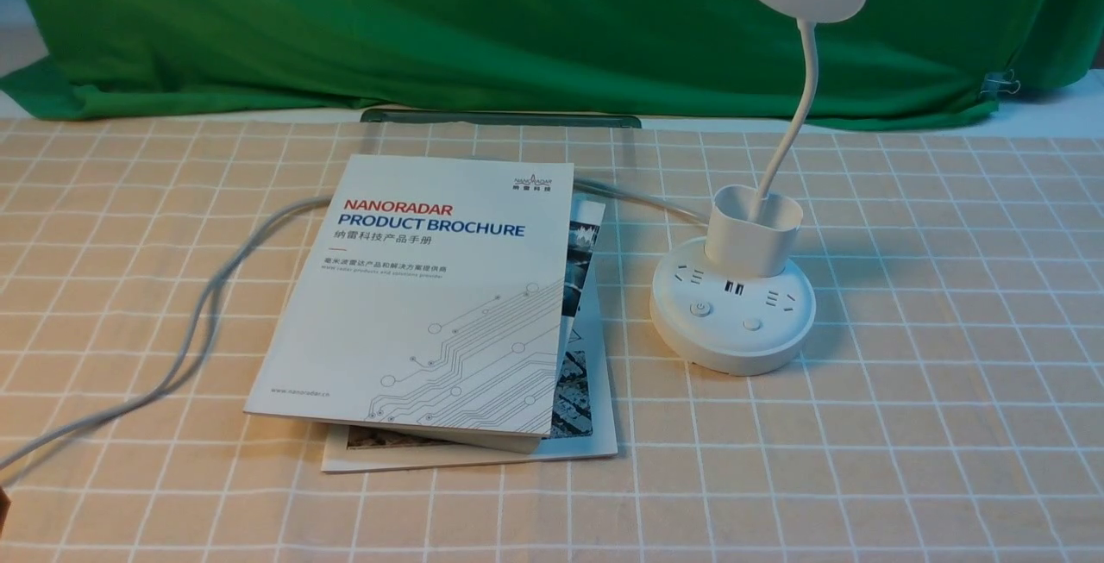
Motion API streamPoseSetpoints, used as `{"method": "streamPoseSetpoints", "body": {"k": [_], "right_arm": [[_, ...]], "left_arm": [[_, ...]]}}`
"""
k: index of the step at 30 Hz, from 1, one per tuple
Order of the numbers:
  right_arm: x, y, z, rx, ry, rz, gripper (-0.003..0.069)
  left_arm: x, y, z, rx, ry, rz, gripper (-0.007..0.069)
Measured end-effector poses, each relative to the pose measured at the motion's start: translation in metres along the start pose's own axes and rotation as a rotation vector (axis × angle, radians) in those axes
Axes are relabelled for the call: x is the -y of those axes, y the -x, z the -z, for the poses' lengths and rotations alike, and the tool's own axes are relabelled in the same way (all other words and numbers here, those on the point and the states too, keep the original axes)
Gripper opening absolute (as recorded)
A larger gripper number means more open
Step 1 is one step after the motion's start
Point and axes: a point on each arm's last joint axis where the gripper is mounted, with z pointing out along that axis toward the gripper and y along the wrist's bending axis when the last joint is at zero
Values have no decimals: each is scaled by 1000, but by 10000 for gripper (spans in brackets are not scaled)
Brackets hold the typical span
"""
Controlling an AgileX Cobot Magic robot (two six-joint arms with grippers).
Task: Turn on the table lamp on the light coffee tablecloth with your hand.
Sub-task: 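Press the button on the base of the white desk lamp with the right gripper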
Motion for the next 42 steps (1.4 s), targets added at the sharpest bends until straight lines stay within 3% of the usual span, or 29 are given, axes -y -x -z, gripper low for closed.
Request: {"method": "streamPoseSetpoints", "body": {"k": [10, 12, 16, 18, 19, 20, 21, 26, 33, 34, 42], "right_arm": [[-9, 9, 1, 111, 86, 299, 230], [-20, 14, 4, 139, 106, 417, 188], [-57, 32, 10, 150, 105, 664, 74], [-99, 52, 10, 118, 78, 913, 29], [-113, 58, 5, 68, 48, 1023, 29], [-116, 59, 4, 61, 45, 1041, 29], [-137, 69, -4, -14, 17, 1173, 27], [-177, 84, -44, -325, -36, 1335, 27], [-178, 47, -111, -806, -12, 1456, 27], [-175, 27, -131, -929, -19, 1512, 27], [-161, -23, -200, -1113, -77, 1546, 27]], "left_arm": [[0, 0, 0, 0, 0, -1, 21], [0, 0, 0, 0, 0, -1, 21], [0, 0, 0, 0, 0, -1, 21], [0, 0, 0, 0, 0, -1, 21], [0, 0, 0, 0, 0, -1, 21], [0, 0, 0, 0, 0, -1, 21], [0, 0, 0, 0, 0, -1, 21], [0, 0, 0, 0, 0, -1, 21], [0, 0, 0, 0, 0, -1, 21], [0, 0, 0, 0, 0, -1, 21], [0, 0, 0, 0, 0, -1, 21]]}}
